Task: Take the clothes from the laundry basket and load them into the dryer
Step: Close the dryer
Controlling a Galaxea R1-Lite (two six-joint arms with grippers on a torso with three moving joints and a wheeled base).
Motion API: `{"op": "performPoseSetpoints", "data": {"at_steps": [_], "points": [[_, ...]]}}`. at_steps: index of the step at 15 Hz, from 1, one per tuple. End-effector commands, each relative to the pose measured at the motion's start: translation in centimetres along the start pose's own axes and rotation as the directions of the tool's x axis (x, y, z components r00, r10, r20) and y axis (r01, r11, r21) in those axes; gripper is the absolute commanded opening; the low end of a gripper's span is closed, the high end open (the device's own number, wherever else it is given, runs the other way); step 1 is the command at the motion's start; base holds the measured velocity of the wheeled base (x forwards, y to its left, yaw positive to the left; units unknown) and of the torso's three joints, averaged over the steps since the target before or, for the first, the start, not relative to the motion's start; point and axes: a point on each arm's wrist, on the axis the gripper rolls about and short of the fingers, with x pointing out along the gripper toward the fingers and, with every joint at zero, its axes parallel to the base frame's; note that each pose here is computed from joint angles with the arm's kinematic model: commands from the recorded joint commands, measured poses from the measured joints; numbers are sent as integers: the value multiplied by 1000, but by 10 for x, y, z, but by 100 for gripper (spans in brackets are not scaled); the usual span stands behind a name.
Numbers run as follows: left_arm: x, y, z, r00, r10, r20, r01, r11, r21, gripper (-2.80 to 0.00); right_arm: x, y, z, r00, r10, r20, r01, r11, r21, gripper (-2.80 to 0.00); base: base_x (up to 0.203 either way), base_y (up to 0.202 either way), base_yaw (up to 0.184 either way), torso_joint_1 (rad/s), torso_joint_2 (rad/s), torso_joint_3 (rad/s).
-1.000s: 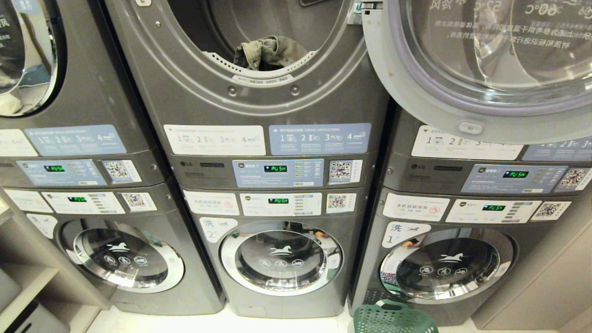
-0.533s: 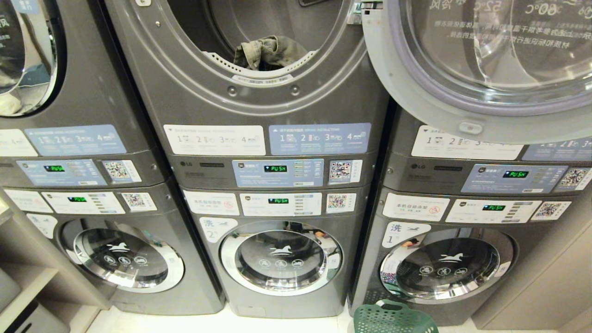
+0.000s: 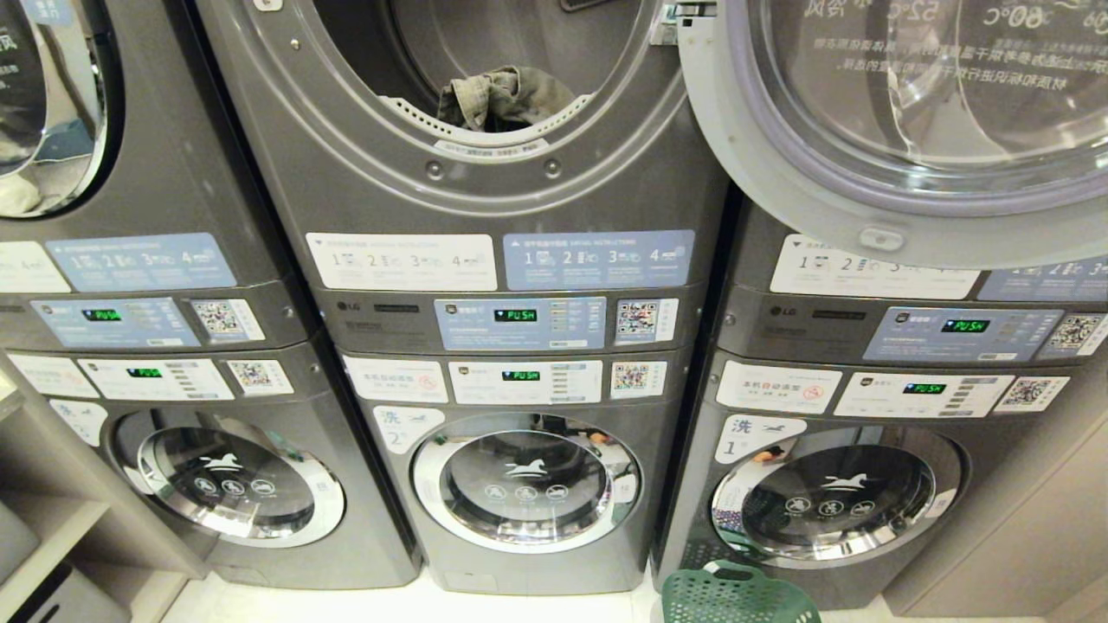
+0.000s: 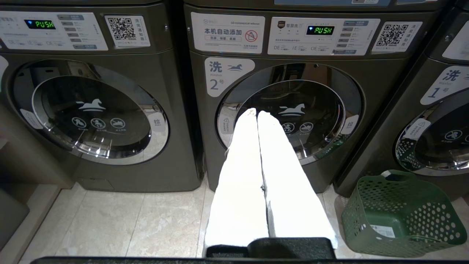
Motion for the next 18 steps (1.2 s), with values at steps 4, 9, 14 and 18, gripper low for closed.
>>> {"op": "performPoseSetpoints", "data": {"at_steps": [4,9,14,18], "points": [[0,0,0,1000,1,-2,-1,1000,1,-280,17,3,-15,997,49,-64,-48,999,19,-280,0,0,0,0,0,0],[0,0,0,1000,1,-1,-1,1000,-1,-280,16,26,-31,991,78,-107,-75,997,29,-280,0,0,0,0,0,0],[0,0,0,1000,1,-2,-1,1000,-1,-280,-7,56,-64,988,72,-135,-62,995,76,-280,0,0,0,0,0,0],[0,0,0,1000,1,-1,-1,1000,-1,-280,-17,69,-79,986,77,-150,-63,993,97,-280,0,0,0,0,0,0]]}}
